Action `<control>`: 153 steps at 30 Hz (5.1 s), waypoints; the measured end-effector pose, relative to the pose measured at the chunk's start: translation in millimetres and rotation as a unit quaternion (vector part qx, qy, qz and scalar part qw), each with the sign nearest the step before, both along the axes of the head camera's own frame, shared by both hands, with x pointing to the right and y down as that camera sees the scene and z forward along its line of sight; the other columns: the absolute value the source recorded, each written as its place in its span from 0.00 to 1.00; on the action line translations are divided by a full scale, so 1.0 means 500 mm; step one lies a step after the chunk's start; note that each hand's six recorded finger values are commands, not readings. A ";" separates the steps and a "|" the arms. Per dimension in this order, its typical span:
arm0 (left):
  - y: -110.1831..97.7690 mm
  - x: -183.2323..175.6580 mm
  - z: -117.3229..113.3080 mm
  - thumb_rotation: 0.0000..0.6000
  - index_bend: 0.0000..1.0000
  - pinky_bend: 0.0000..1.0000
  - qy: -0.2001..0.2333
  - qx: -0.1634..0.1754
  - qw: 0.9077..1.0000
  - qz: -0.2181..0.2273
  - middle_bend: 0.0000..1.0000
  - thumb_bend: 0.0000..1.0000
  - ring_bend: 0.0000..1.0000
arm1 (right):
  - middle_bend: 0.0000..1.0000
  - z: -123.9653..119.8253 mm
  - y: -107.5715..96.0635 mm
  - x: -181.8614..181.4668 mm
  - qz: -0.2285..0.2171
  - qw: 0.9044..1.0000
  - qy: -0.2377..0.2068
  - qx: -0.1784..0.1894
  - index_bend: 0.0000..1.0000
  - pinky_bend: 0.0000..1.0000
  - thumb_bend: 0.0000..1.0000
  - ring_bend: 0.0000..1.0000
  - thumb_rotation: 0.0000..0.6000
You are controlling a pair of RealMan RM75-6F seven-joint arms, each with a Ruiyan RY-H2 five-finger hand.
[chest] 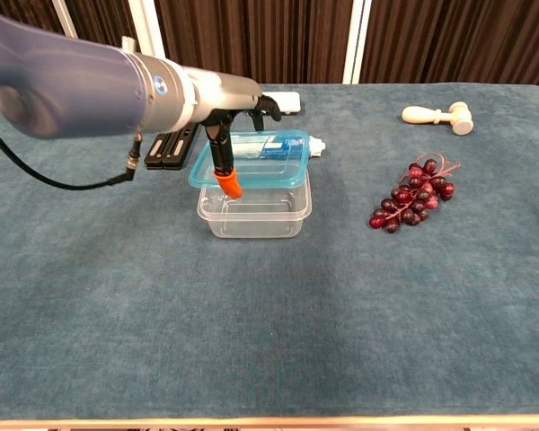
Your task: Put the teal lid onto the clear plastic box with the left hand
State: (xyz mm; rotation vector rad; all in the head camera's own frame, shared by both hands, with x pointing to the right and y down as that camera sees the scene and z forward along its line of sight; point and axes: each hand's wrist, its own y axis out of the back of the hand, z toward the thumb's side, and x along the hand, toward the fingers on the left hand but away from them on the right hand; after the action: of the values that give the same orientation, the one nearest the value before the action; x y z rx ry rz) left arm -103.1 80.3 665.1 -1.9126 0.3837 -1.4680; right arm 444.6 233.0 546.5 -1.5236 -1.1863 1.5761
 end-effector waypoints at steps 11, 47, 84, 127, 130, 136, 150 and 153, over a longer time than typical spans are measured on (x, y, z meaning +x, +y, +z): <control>0.009 0.003 0.007 1.00 0.09 0.00 -0.035 0.003 0.999 -0.028 0.36 0.17 0.02 | 0.00 0.001 0.000 -0.001 -0.001 1.000 -0.001 -0.001 0.05 0.00 0.36 0.00 1.00; 0.038 0.020 0.035 1.00 0.10 0.00 -0.045 -0.004 0.998 -0.041 0.36 0.18 0.02 | 0.00 -0.002 0.001 0.002 0.004 1.000 -0.001 0.000 0.05 0.00 0.36 0.00 1.00; 0.041 0.033 0.044 1.00 0.11 0.00 -0.044 -0.002 0.998 -0.042 0.36 0.17 0.02 | 0.00 -0.003 0.000 0.003 0.008 1.000 -0.001 -0.001 0.05 0.00 0.36 0.00 1.00; 0.047 0.029 0.054 1.00 0.07 0.00 -0.055 -0.006 0.998 -0.038 0.19 0.13 0.00 | 0.00 -0.002 0.001 0.003 0.009 1.000 -0.002 -0.003 0.05 0.00 0.36 0.00 1.00; 0.047 0.030 0.051 1.00 0.07 0.00 -0.054 -0.006 0.998 -0.035 0.17 0.13 0.00 | 0.00 -0.001 0.001 0.003 0.009 1.000 -0.002 -0.003 0.05 0.00 0.36 0.00 1.00; 0.048 0.028 0.050 1.00 0.06 0.00 -0.058 -0.008 0.998 -0.032 0.15 0.13 0.00 | 0.00 -0.001 0.002 0.003 0.010 1.000 -0.001 -0.004 0.05 0.00 0.36 0.00 1.00; 0.051 0.031 0.050 1.00 0.04 0.00 -0.059 -0.007 0.998 -0.023 0.11 0.13 0.00 | 0.00 -0.001 0.002 0.004 0.010 1.000 -0.001 -0.005 0.05 0.00 0.36 0.00 1.00; 0.051 0.030 0.051 1.00 0.04 0.00 -0.061 -0.008 0.998 -0.022 0.10 0.13 0.00 | 0.00 -0.002 0.001 0.003 0.010 1.000 -0.001 -0.005 0.05 0.00 0.36 0.00 1.00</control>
State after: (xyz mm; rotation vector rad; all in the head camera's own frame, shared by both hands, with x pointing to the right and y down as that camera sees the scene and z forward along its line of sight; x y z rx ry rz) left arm -87.9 105.8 690.9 -1.8260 0.3617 -1.6122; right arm 446.3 233.7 545.7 -1.5241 -1.2005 1.5954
